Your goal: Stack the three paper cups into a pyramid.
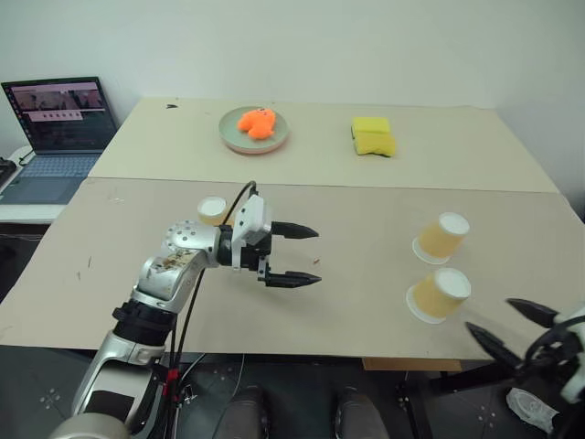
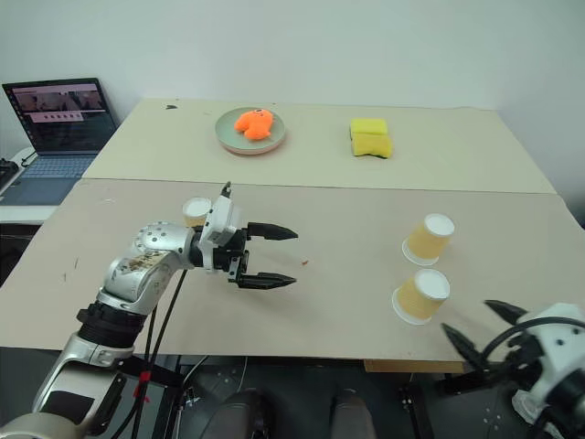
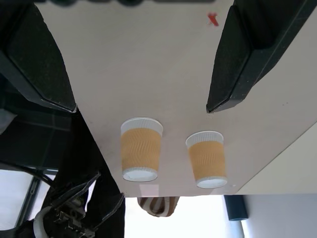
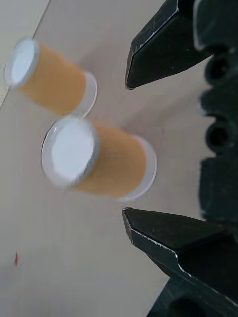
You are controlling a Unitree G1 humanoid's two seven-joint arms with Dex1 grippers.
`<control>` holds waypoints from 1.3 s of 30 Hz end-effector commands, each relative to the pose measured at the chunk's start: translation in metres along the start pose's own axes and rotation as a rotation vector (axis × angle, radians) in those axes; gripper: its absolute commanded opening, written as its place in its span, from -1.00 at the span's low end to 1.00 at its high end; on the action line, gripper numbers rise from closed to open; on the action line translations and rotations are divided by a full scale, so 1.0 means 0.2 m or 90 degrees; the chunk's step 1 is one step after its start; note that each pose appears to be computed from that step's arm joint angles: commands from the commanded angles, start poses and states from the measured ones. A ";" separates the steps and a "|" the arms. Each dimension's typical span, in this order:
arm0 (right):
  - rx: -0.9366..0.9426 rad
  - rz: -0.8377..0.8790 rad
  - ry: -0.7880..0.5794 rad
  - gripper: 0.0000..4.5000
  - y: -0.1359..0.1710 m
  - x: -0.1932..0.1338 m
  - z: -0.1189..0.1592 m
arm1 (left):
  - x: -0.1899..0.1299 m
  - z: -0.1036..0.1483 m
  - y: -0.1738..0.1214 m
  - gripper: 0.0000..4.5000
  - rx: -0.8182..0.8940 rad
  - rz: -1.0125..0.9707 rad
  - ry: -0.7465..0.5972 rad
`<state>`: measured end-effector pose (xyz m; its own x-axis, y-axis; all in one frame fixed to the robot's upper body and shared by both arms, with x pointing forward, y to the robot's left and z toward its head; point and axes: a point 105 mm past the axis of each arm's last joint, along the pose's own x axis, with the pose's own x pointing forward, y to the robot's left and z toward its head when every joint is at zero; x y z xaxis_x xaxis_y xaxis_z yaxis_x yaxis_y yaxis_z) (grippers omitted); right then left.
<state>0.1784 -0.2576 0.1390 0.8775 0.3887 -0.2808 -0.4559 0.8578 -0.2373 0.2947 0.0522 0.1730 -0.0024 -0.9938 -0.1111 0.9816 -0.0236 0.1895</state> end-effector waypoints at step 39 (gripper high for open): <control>-0.016 0.105 -0.158 0.23 -0.09 0.50 0.23 | -0.25 0.06 0.03 1.00 -0.039 0.276 -0.035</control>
<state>0.2755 -0.2278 0.1404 0.8163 0.5626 -0.1307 -0.5776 0.7949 -0.1856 0.3011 0.0933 0.1734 0.3697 -0.9285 -0.0336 0.9244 0.3640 0.1138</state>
